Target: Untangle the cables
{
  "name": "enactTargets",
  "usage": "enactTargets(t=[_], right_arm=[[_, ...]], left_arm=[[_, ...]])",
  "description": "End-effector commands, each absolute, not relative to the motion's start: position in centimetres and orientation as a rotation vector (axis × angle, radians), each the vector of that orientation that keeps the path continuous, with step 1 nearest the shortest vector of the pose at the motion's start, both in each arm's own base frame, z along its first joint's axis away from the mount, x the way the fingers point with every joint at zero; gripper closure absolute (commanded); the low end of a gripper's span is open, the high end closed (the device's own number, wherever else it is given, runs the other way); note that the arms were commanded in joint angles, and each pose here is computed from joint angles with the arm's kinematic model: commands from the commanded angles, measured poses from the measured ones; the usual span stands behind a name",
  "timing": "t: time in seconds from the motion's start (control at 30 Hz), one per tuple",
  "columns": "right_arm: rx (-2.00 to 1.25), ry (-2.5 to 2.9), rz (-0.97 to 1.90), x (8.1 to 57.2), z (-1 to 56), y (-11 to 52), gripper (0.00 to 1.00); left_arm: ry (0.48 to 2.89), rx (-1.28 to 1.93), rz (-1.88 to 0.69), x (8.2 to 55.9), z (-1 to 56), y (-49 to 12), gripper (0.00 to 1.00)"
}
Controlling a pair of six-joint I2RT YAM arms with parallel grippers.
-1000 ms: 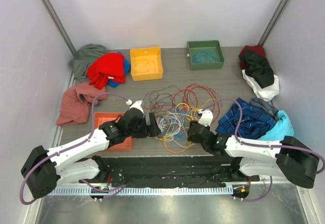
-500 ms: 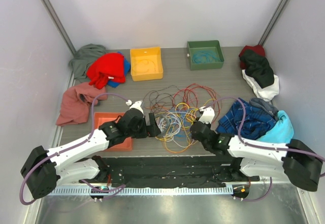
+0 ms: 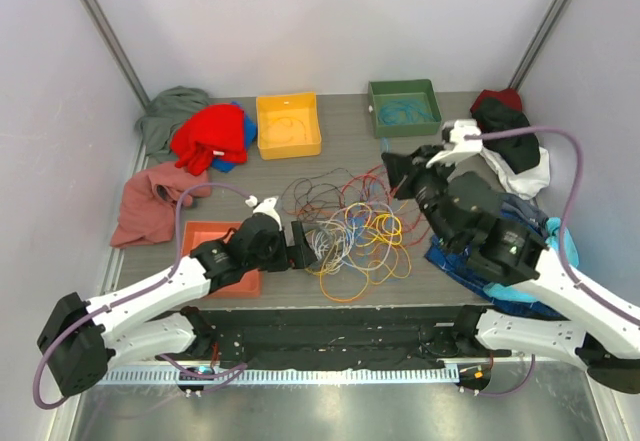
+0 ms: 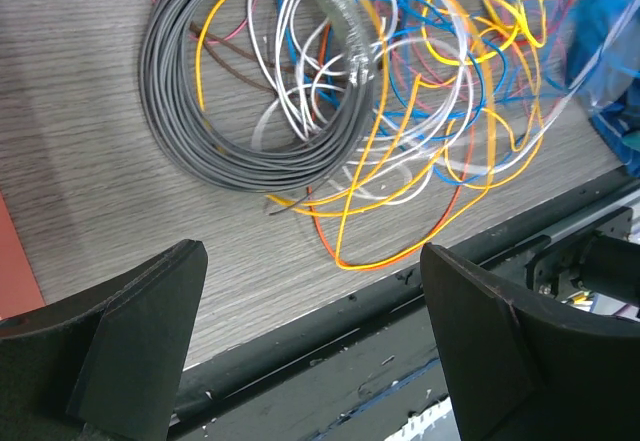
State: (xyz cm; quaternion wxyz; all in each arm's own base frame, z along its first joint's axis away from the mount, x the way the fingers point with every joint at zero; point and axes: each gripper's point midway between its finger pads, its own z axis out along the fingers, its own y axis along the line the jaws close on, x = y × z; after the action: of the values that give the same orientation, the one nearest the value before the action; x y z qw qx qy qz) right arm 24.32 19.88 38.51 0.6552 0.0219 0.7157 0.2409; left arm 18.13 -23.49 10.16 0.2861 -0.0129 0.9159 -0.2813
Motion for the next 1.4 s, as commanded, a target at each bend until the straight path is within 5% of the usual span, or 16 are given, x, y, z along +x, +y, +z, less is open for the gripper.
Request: enactTargets(t=[0.0,0.8,1.2,1.37], right_arm=[[-0.038,1.521,0.551,24.0,45.4,19.9,0.99],[-0.018,1.035,0.803,20.6,70.6,18.7,0.99],[-0.011,1.119,0.788,22.1,68.0,20.5,0.99],[-0.019,1.152,0.804,22.5,66.3,21.4,0.99]], left_arm=[[2.379,-0.061,-0.790,18.7,11.7,-23.5,0.07],[2.169,-0.094,-0.886,19.5,16.5,-22.8,0.04],[1.560,0.038,-1.212,20.6,27.9,-25.6,0.00],[1.514,0.171,-1.189,21.0,28.6,-28.6,0.00]])
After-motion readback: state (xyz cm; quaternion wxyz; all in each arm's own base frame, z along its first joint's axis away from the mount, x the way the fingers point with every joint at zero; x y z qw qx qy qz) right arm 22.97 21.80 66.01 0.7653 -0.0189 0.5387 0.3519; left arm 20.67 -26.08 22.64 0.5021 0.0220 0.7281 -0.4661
